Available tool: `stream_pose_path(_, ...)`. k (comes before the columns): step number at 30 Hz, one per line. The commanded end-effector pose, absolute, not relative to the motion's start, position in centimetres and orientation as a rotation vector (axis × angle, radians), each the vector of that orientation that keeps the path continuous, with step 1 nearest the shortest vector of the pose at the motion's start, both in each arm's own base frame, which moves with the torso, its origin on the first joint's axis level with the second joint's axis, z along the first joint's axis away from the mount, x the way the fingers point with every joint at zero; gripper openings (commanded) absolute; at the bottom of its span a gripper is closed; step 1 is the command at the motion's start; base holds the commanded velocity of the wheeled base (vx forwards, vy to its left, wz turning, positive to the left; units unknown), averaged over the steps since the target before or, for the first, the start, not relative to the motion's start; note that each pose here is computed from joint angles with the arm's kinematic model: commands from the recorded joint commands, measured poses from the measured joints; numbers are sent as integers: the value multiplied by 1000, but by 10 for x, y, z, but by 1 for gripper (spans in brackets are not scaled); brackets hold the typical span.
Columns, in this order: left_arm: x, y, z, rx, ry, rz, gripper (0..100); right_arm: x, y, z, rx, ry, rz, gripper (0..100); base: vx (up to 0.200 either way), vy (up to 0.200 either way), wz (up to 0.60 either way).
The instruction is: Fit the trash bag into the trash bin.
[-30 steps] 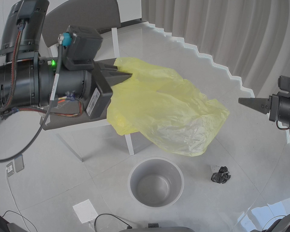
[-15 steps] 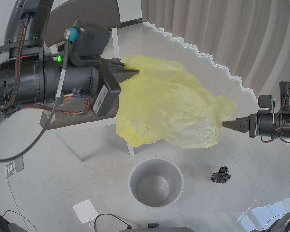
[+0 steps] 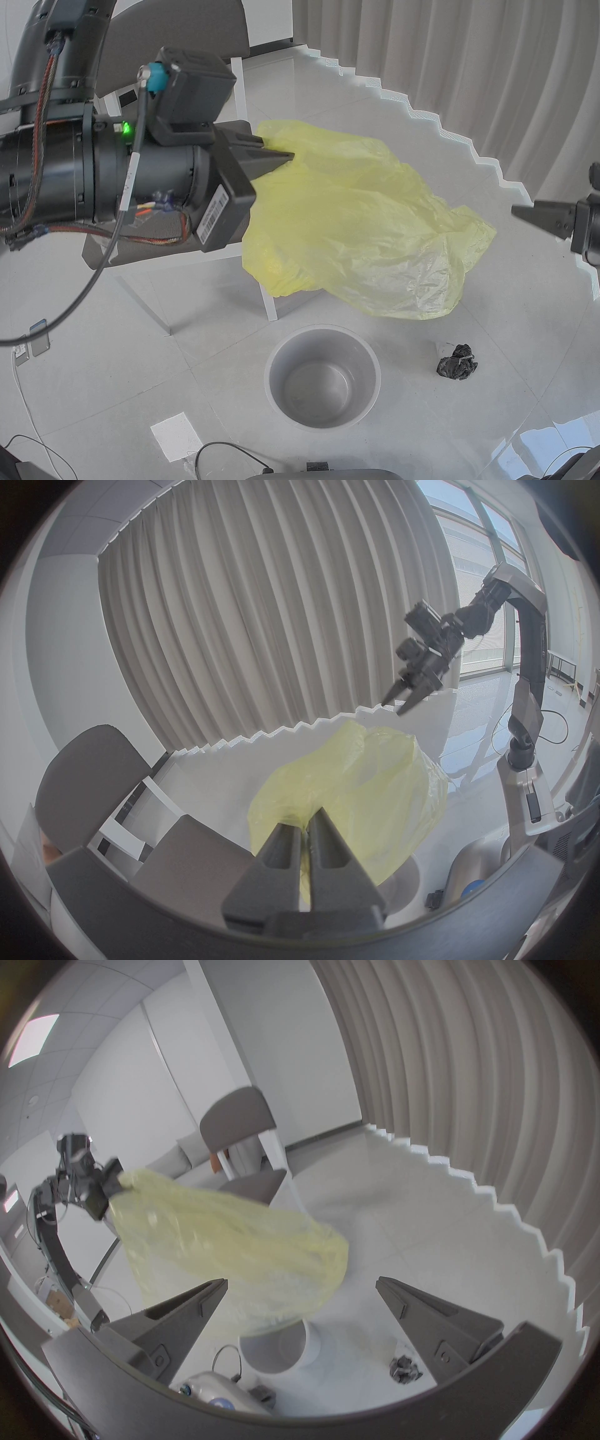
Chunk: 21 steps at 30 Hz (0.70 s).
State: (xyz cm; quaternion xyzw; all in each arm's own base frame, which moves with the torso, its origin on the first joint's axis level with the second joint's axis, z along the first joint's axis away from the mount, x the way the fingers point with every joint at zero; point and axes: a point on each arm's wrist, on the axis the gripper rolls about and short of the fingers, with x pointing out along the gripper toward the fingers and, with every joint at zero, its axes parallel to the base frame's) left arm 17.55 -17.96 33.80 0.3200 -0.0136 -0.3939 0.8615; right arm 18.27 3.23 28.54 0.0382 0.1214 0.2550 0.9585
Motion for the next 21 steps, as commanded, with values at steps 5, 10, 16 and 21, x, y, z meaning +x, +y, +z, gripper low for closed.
stream_pose_path(5, 168, -179, 340, 665, -42, -844, 0, 233, 22, 304, 130, 251, 480, 100, 0, 0, 0)
stream_pose_path(10, 166, -182, 341, 660, -60, -852, 0, 270, 32, 266, 130, 392, 499, 100, 0, 0, 0)
stream_pose_path(16, 167, -187, 339, 655, -68, -864, 0, 296, 34, 220, 89, 499, 501, 100, 0, 0, 0)
stream_pose_path(21, 167, -188, 339, 654, -66, -864, 0, 285, 34, 204, 80, 518, 508, 100, 0, 0, 0)
